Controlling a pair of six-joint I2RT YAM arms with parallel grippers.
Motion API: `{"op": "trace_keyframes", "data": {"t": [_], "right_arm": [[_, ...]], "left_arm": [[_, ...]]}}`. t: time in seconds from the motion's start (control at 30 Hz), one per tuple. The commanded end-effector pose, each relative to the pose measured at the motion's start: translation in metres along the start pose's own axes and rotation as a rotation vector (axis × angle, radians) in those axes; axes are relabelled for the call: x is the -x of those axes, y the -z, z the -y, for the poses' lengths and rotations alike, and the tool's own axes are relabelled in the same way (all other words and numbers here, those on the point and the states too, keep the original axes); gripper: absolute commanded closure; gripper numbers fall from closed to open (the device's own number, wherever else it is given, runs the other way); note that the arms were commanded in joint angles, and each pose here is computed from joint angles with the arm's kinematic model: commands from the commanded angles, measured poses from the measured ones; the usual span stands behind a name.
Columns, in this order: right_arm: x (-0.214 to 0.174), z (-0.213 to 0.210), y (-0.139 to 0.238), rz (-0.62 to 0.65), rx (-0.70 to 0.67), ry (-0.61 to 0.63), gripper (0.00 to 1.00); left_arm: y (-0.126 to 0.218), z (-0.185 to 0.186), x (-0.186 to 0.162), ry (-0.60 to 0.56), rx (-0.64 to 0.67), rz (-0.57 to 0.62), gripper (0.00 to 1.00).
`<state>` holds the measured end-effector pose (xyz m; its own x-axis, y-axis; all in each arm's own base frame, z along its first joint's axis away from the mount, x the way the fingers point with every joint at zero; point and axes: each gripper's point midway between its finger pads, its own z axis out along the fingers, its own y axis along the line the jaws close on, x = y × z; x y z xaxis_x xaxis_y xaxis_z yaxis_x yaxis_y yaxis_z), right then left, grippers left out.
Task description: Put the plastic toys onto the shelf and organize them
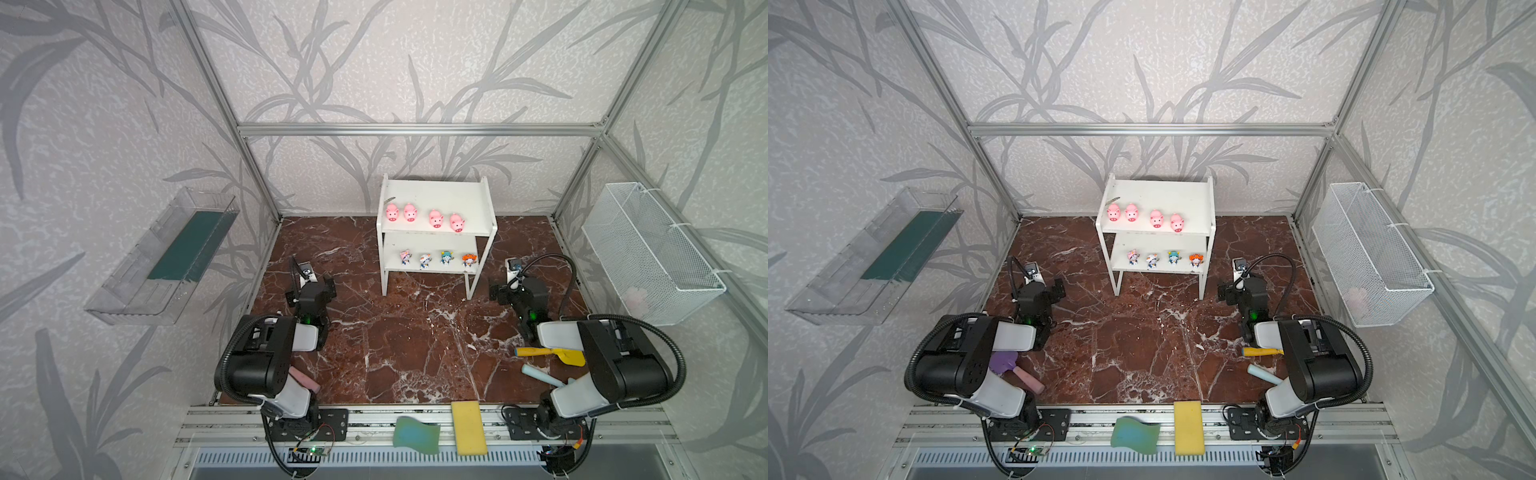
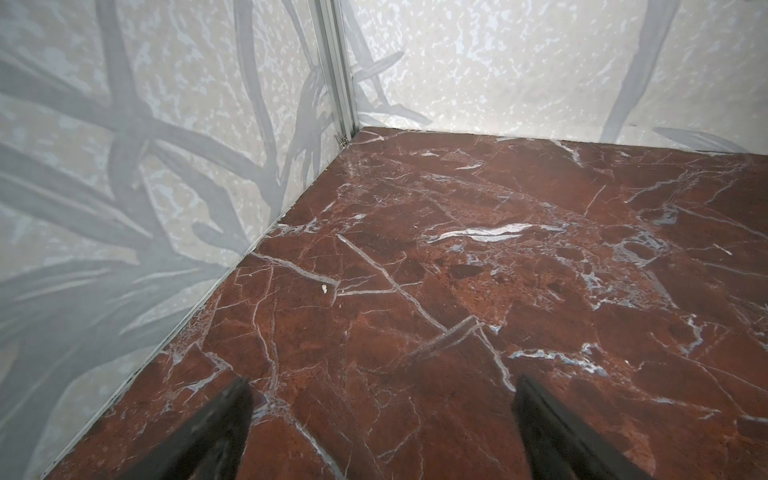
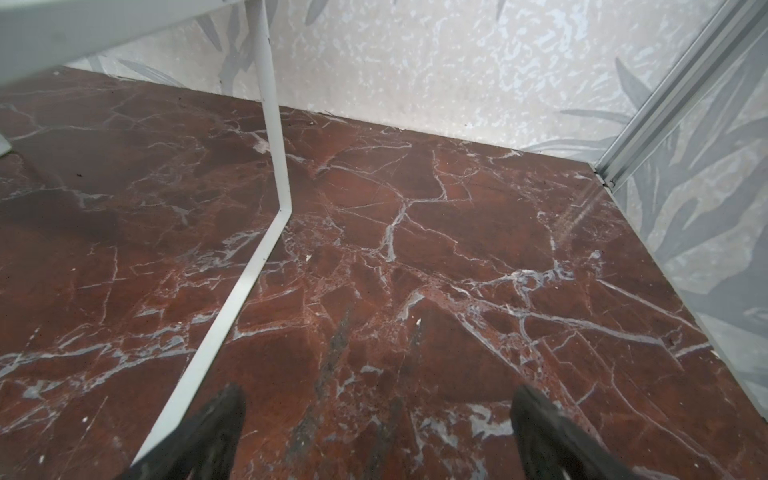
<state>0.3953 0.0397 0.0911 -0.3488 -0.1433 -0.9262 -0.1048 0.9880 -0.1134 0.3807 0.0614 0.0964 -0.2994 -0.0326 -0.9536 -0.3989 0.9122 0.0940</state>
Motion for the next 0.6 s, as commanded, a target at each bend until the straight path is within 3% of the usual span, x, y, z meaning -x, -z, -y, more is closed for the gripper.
{"op": "trace_keyframes", "data": {"t": [0.0,0.57], "right_arm": [[-0.0003,0.0034,-0.0019,-0.007,-0.018,-0.016,0.01],[-0.0004,0.0034,-0.0029,-0.011,-0.012,-0.019,0.01]], "left_arm": [[-0.0017,0.0003,0.0064,0.021,-0.001,0.025,0.01],[-0.0016,0.0003,0.0062,0.020,0.000,0.024,0.01]]}}
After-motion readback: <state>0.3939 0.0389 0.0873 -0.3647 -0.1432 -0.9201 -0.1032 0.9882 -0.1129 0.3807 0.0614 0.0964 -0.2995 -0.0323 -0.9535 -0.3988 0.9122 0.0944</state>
